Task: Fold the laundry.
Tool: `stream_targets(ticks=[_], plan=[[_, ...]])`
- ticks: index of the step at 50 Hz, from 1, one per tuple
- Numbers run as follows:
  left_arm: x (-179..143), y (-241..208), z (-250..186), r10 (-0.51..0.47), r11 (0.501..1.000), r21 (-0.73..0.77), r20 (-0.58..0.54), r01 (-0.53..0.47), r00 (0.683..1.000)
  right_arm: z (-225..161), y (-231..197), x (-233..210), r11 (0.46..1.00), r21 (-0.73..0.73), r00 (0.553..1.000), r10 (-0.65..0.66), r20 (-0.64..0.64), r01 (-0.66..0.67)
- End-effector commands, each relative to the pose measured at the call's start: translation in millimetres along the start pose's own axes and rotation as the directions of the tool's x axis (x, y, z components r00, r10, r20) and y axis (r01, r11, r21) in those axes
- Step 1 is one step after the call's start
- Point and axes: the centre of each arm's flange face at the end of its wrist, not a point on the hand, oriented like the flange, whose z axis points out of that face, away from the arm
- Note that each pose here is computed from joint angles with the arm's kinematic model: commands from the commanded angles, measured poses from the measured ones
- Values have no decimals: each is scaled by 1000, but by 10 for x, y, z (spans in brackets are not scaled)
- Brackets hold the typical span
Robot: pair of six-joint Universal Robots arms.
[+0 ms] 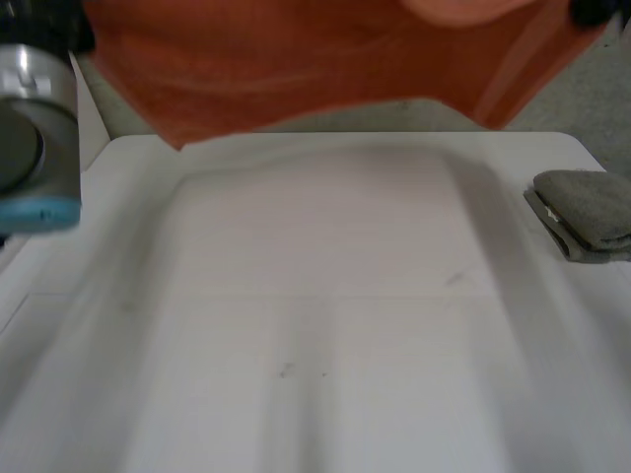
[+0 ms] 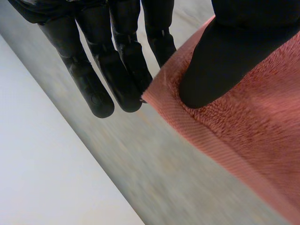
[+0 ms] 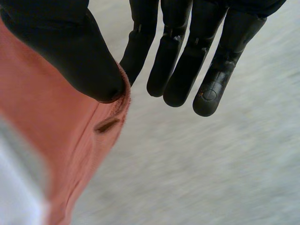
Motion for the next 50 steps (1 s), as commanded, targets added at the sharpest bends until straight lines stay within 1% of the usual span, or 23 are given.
stream_targets(ticks=[1, 4, 9, 12, 13, 16, 18, 20, 21, 23, 24, 27, 28, 31, 33, 34, 35, 37, 38, 39, 43, 47, 50], plan=[[238, 636, -660, -4, 971, -238, -158, -34, 987, -531, 748, -505, 971, -238, 964, 87, 251, -25], [325, 804, -911, -22, 952, -302, -229, -49, 973, -808, 1146, -597, 930, -367, 942, 129, 309, -8], [402, 994, -1280, -46, 905, -415, -311, -93, 949, -1176, 1457, -784, 878, -472, 909, 134, 395, 76], [382, 1082, -1463, -58, 859, -496, -345, -130, 937, -1268, 1503, -798, 858, -500, 897, 125, 423, 116], [352, 1099, -1533, -61, 834, -531, -361, -151, 931, -1329, 1521, -786, 836, -530, 886, 132, 444, 141], [267, 1061, -1607, -59, 797, -574, -380, -186, 923, -1460, 1524, -679, 769, -615, 863, 179, 472, 176], [127, 966, -1680, -53, 754, -617, -396, -223, 917, -1514, 1517, -601, 734, -652, 856, 203, 475, 188], [48, 923, -1734, -50, 723, -644, -411, -251, 910, -1619, 1388, -500, 696, -684, 835, 229, 500, 219], [-25, 871, -1807, -52, 683, -672, -436, -286, 899, -1666, 1334, -470, 684, -692, 826, 237, 511, 232], [-69, 802, -1910, -60, 640, -690, -481, -336, 874, -1801, 1169, -416, 666, -687, 788, 239, 567, 292], [-95, 729, -2042, -74, 597, -697, -541, -398, 837, -1851, 1122, -399, 660, -682, 774, 237, 587, 315], [-135, 611, -2237, -101, 542, -675, -643, -500, 759, -1989, 993, -308, 653, -651, 735, 207, 645, 387], [-146, 554, -2283, -103, 542, -649, -681, -533, 725, -1997, 971, -287, 660, -638, 734, 189, 652, 397], [-154, 540, -2258, -76, 568, -611, -706, -551, 704, -1976, 980, -237, 668, -630, 755, 153, 638, 396], [-138, 548, -2172, -44, 609, -586, -698, -535, 715, -1946, 996, -231, 676, -631, 772, 143, 620, 381], [-130, 548, -2132, -29, 625, -576, -692, -527, 722, -1883, 1040, -222, 689, -630, 796, 127, 592, 358], [-122, 564, -2022, 6, 661, -556, -668, -504, 744, -1847, 1078, -220, 694, -633, 808, 125, 576, 344], [-100, 615, -1899, 29, 692, -543, -637, -475, 770, -1743, 1201, -209, 700, -641, 836, 116, 537, 315], [-83, 660, -1839, 31, 704, -543, -621, -458, 783, -1606, 1329, -192, 710, -642, 861, 99, 499, 290], [-27, 770, -1697, 31, 730, -541, -583, -417, 812, -1545, 1388, -216, 715, -641, 867, 100, 488, 278], [179, 916, -1317, 10, 802, -510, -510, -311, 860, -1232, 1494, -400, 752, -603, 891, 47, 452, 266], [400, 1141, -1056, 1, 811, -515, -473, -277, 881, -961, 1638, -570, 752, -583, 903, -37, 428, 307], [466, 1343, -915, 26, 795, -536, -437, -284, 899, -744, 1753, -655, 767, -557, 914, -93, 395, 319]])
